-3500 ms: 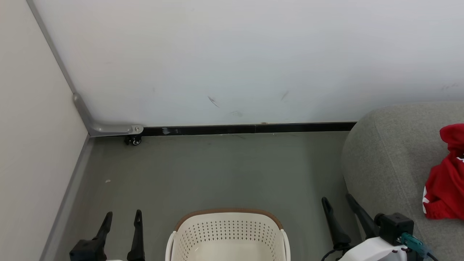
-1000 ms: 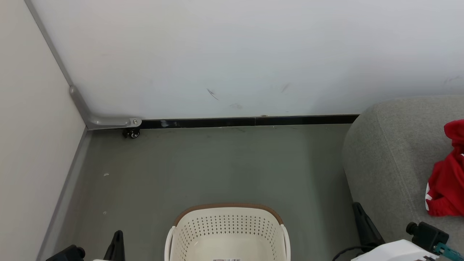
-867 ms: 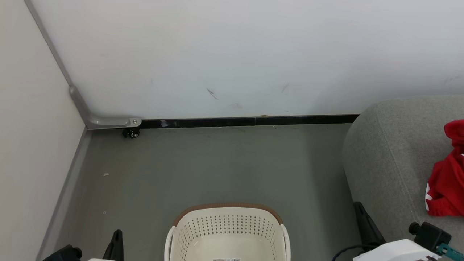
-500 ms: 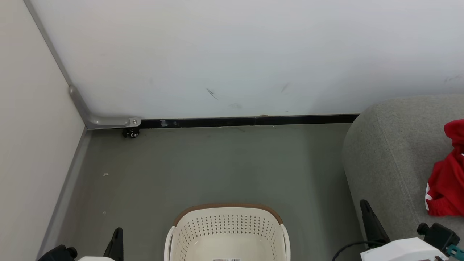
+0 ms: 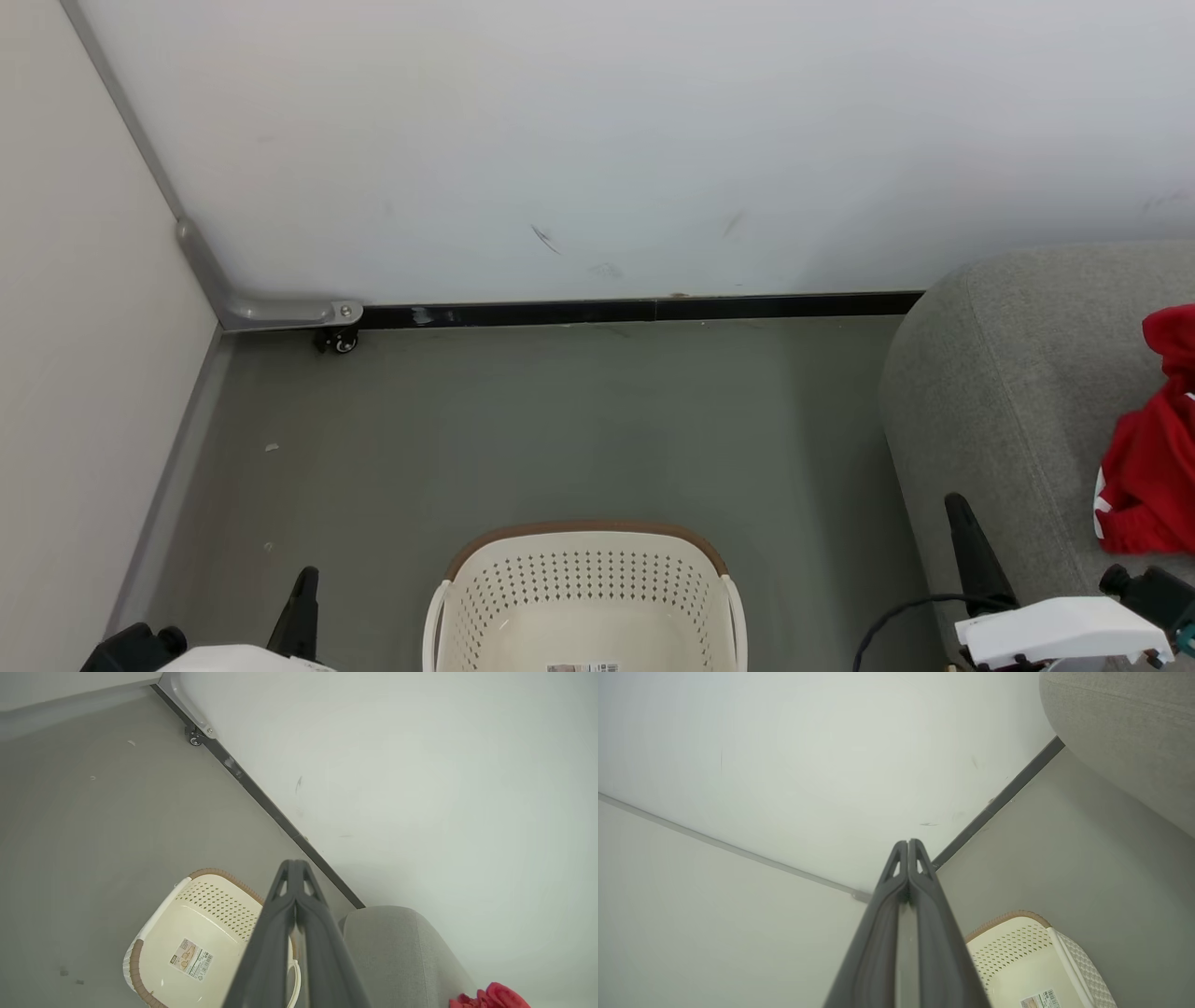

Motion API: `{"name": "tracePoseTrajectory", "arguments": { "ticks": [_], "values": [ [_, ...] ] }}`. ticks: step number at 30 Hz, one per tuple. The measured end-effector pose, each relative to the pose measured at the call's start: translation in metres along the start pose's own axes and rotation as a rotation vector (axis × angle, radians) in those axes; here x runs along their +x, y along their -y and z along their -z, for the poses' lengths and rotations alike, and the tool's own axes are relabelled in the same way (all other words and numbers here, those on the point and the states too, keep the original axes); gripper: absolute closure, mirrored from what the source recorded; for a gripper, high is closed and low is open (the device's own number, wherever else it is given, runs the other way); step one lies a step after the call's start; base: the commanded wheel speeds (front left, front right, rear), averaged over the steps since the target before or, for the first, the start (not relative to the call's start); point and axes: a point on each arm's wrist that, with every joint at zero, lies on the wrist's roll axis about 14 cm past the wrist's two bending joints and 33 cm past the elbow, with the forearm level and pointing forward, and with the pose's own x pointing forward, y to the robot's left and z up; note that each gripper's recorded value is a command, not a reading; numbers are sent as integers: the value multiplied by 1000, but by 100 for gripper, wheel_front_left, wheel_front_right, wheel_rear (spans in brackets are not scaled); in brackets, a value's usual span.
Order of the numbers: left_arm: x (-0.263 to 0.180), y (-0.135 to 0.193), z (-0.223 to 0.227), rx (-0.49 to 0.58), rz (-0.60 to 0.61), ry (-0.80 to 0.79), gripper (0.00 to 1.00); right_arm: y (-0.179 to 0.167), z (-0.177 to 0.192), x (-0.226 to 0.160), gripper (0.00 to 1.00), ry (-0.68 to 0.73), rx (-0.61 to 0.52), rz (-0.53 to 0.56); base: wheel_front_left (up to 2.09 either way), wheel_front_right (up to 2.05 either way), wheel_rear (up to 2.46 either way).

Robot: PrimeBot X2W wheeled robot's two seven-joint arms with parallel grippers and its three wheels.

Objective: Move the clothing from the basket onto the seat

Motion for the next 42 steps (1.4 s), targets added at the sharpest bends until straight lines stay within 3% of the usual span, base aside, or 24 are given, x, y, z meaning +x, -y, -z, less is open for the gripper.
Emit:
{"name": "tracePoseTrajectory", "arguments": {
  "ticks": [42],
  "values": [
    [14,34,-23,-524,170,10,100,-15,-38,13,100,87,477,-75,0,0,0]
  ]
}}
